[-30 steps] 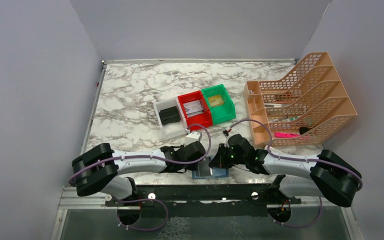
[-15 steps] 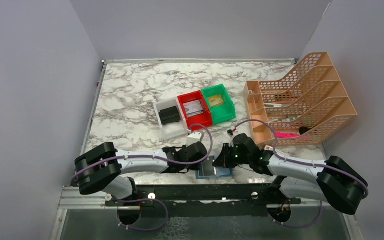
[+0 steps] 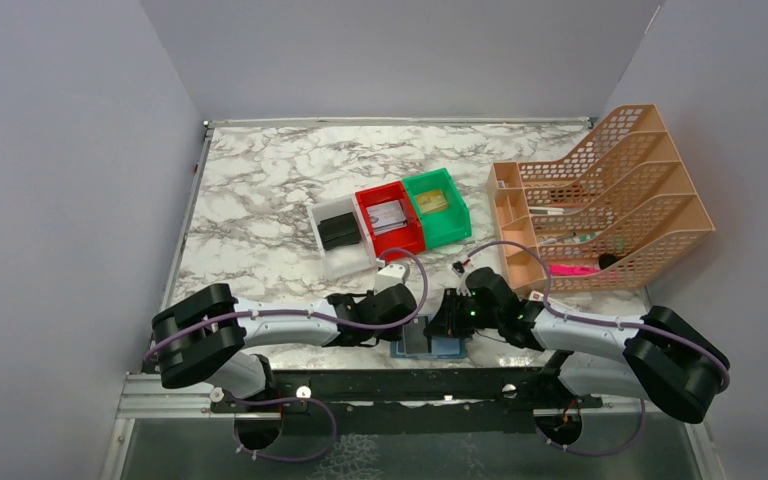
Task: Take the credit cards out of the card holder
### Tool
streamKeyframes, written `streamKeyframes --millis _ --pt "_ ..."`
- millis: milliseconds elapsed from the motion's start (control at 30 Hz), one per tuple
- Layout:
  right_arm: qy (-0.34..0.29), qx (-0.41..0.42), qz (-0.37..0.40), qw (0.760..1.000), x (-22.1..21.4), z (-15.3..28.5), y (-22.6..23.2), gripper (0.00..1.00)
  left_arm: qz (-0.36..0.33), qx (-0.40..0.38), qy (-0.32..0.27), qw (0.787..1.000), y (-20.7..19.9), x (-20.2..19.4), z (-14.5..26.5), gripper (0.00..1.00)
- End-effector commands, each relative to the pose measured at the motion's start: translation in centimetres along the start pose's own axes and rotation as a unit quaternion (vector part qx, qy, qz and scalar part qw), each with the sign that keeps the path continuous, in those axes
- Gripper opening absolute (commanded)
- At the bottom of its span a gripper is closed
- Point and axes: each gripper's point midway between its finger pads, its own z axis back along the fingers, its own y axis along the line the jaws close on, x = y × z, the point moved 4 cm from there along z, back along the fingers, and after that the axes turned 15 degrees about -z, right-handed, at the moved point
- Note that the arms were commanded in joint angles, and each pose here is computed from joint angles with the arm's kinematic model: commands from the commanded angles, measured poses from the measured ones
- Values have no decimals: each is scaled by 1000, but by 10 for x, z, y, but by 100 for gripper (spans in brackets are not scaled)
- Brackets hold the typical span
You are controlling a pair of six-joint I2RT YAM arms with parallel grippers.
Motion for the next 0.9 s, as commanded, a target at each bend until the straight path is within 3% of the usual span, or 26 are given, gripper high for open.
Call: streamKeyframes --millis 0,133,333,600,867 --pt "14 20 2 1000 -4 0 4 19 -44 49 82 994 25 -44 -2 26" --pt "13 20 0 1000 -4 1 5 19 -45 50 80 994 25 -43 -1 26" --pt "7 15 -1 1000 -2 3 1 1 -46 51 80 994 26 -43 -1 25" --pt "-7 -1 8 1000 7 16 -10 1 -43 59 82 994 31 -49 0 23" --pt "25 12 26 999 7 25 -9 1 -42 61 85 994 31 -50 -2 22"
